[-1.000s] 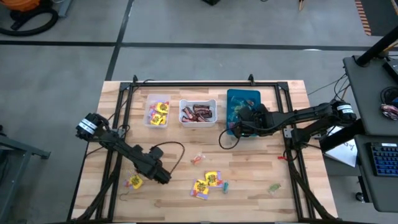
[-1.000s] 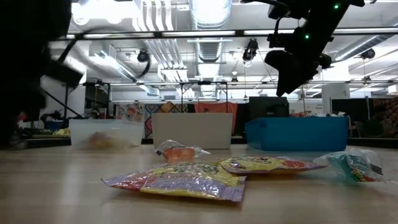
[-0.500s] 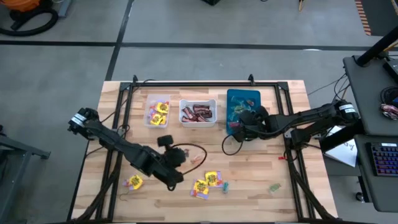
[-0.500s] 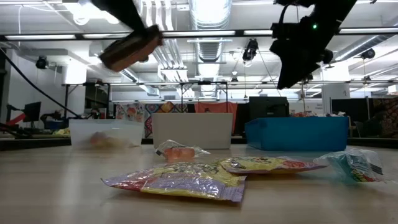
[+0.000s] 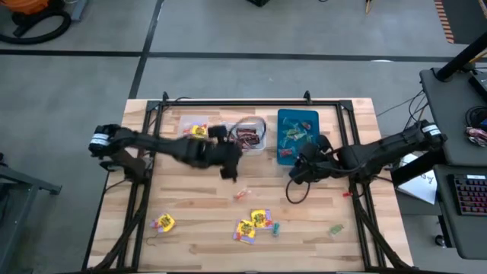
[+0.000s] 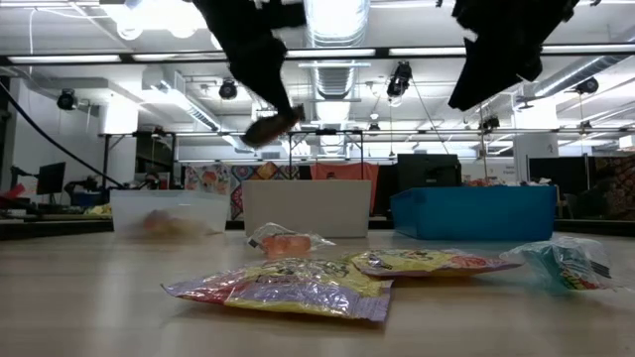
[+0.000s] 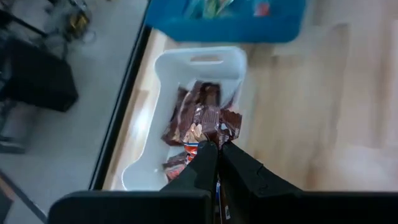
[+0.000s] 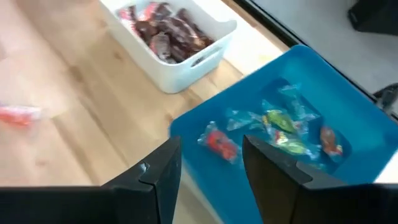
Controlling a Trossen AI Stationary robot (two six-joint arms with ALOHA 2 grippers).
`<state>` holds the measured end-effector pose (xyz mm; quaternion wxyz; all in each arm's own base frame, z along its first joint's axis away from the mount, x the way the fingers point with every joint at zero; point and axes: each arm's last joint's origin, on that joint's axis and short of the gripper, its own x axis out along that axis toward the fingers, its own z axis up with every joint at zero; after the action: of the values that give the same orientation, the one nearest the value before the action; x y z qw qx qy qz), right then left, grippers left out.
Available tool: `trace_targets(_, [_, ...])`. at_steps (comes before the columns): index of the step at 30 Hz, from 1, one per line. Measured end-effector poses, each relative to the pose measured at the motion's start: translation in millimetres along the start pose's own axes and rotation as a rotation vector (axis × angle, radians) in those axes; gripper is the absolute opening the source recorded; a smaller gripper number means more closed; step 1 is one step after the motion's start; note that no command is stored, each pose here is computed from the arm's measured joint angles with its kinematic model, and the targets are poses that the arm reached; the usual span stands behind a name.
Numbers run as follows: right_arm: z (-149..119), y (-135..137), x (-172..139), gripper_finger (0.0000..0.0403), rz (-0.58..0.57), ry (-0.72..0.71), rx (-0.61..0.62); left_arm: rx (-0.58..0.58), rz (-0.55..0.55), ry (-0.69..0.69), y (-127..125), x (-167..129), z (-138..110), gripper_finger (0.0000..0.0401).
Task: Sort candy
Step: Put the brown chocolate into the white bin
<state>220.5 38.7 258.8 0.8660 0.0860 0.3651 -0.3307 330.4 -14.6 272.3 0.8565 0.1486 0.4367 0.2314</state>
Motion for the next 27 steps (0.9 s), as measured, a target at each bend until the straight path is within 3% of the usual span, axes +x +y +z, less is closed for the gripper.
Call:
trace_targets(7, [-5.2,12.3,-9.6,0.0161,0.072,-0.029,-0.022,-0.047,0.048,0.081,57.4,48.0,-15.5,0.0000])
trace_targets(10, [-7.2,15.2,-12.1,0.0161,0.088,-0.032,-0.019,-0.059,0.004,0.091,70.3,57.4,-18.9,0.0000])
trace_targets(13, [-8.3,16.4,-13.4,0.0159,0.095,-0.032,-0.013,-0.073,-0.052,0.084,76.7,61.8,-19.9,0.0000])
trace_targets(23, [-8.5,16.9,-13.3,0.0155,0.095,-0.032,-0.013,-0.100,-0.044,0.037,79.3,64.8,-14.9,0.0001])
trace_targets(27, [-8.2,17.2,-13.3,0.0157,0.099,-0.034,-0.009,-0.105,-0.045,0.043,78.5,66.3,-15.5,0.0020])
